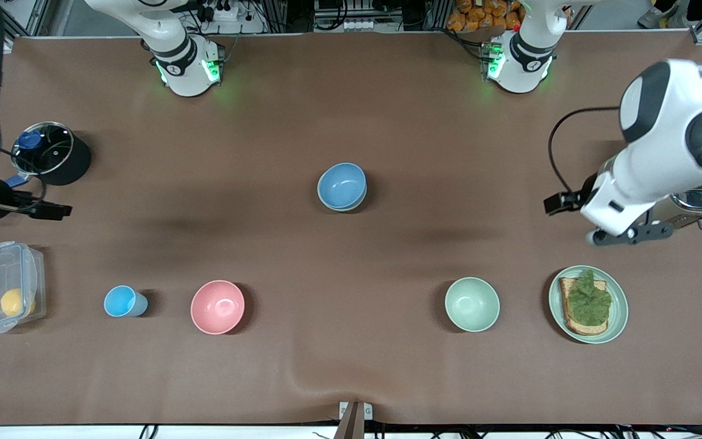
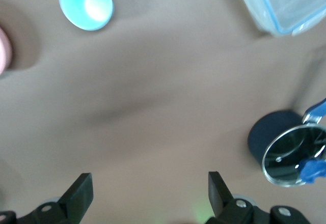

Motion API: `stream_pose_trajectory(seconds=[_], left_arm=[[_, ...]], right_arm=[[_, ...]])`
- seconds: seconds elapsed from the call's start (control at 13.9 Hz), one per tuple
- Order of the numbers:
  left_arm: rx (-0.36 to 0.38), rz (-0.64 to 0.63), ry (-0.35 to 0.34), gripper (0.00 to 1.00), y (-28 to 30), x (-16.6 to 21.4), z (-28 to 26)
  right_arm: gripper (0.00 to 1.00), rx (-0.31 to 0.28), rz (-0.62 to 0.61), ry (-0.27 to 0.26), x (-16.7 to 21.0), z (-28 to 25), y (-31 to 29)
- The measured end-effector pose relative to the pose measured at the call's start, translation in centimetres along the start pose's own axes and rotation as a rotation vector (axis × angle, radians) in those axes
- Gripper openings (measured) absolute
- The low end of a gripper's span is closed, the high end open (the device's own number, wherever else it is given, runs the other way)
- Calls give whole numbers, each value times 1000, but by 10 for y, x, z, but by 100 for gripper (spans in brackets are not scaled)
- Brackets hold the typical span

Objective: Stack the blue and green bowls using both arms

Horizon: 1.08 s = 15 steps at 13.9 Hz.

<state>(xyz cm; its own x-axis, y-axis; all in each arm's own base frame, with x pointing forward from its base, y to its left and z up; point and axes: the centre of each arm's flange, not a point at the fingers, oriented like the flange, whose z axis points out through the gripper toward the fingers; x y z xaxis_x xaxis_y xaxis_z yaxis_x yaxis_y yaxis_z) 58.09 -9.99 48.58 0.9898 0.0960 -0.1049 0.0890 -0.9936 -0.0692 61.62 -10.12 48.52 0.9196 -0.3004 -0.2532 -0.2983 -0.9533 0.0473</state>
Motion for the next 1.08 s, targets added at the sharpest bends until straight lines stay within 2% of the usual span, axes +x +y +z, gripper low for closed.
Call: stream_pose_trajectory(seconds=[0.29, 0.57, 0.86, 1.08], left_arm=[[-20, -5, 52, 100, -1, -32, -35], [-26, -12, 92, 100, -9, -41, -61], [-15, 78, 66, 100, -17, -55, -103], [-17, 103, 83, 100, -18, -62, -130]], right_arm=[[100, 28, -93, 80, -33, -54, -32], [100, 40, -121, 159, -71, -100, -40], [100, 44, -138, 193, -87, -111, -46], [100, 52, -137, 243, -95, -99, -44]])
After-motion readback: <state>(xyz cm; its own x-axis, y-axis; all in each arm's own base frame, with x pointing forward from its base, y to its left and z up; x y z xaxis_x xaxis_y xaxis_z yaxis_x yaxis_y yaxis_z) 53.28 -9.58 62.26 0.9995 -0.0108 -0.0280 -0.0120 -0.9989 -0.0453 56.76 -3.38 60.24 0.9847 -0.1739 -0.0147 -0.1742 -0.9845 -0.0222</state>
